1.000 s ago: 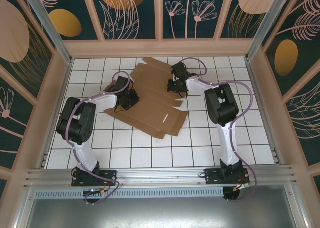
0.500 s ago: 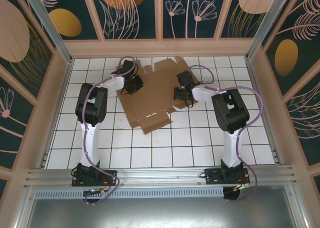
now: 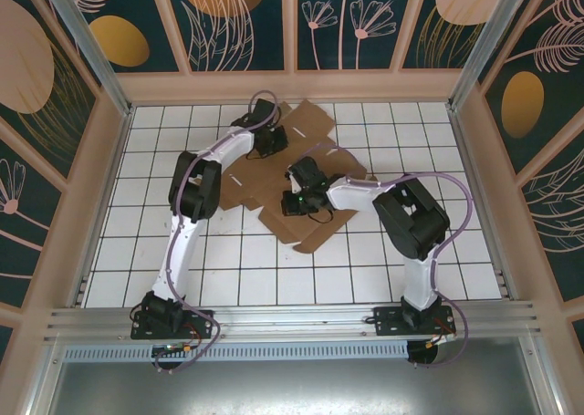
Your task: Fold the paper box
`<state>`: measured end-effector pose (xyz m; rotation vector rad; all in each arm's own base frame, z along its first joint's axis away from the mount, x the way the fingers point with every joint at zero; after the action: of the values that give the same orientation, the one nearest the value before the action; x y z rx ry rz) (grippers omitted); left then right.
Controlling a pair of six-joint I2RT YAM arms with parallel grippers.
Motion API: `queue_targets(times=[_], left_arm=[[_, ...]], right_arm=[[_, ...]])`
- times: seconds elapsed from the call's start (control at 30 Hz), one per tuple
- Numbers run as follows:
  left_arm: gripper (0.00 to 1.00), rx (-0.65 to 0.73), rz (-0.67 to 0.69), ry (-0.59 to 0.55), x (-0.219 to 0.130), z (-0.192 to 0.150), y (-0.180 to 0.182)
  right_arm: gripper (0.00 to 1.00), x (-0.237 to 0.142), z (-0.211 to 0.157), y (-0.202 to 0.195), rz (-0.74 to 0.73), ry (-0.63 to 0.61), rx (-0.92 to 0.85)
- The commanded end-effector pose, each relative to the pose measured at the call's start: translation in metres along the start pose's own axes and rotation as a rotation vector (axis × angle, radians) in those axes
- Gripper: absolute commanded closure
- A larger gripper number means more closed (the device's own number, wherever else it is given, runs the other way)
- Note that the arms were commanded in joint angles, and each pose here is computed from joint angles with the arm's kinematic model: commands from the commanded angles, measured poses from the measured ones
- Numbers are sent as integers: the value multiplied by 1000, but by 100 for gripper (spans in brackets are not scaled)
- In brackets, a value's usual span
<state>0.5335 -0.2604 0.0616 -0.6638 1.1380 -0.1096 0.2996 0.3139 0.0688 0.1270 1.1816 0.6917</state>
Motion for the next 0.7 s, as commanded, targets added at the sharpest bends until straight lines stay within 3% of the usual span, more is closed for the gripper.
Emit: queue_targets(times=[0.0, 0.1, 0.23, 0.37, 0.53, 0.67], left_arm=[[100, 60, 11, 34, -10, -7, 2], [100, 86, -63, -24, -41, 3, -20], [100, 70, -149, -82, -82, 0, -32], [100, -18, -151, -10, -84, -33, -9], [100, -75, -21, 60, -74, -73, 40], [100, -127, 66, 48, -72, -80, 70]], right_arm=[[100, -37, 22, 0, 72, -102, 62], [100, -64, 37, -40, -6, -174, 122], [100, -76, 53, -87, -178, -179, 142], [100, -67, 66, -110, -255, -157, 144], [100, -57, 74, -138, -381, -129, 151], [100, -55, 66, -157, -487, -99, 147]])
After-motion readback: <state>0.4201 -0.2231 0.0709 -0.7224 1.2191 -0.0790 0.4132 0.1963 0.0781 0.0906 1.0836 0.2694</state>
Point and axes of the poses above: each hand's point on the last joint's axis, 136 mm out from that joint toward the fingers, its own x axis out along the fingers, its own y axis along the line the jaws close on, z = x × y, the point moved 5 cm from there along -x, back along the fingers, and after that the axes turned 7 degrees about -x, right-handed, at the moved point
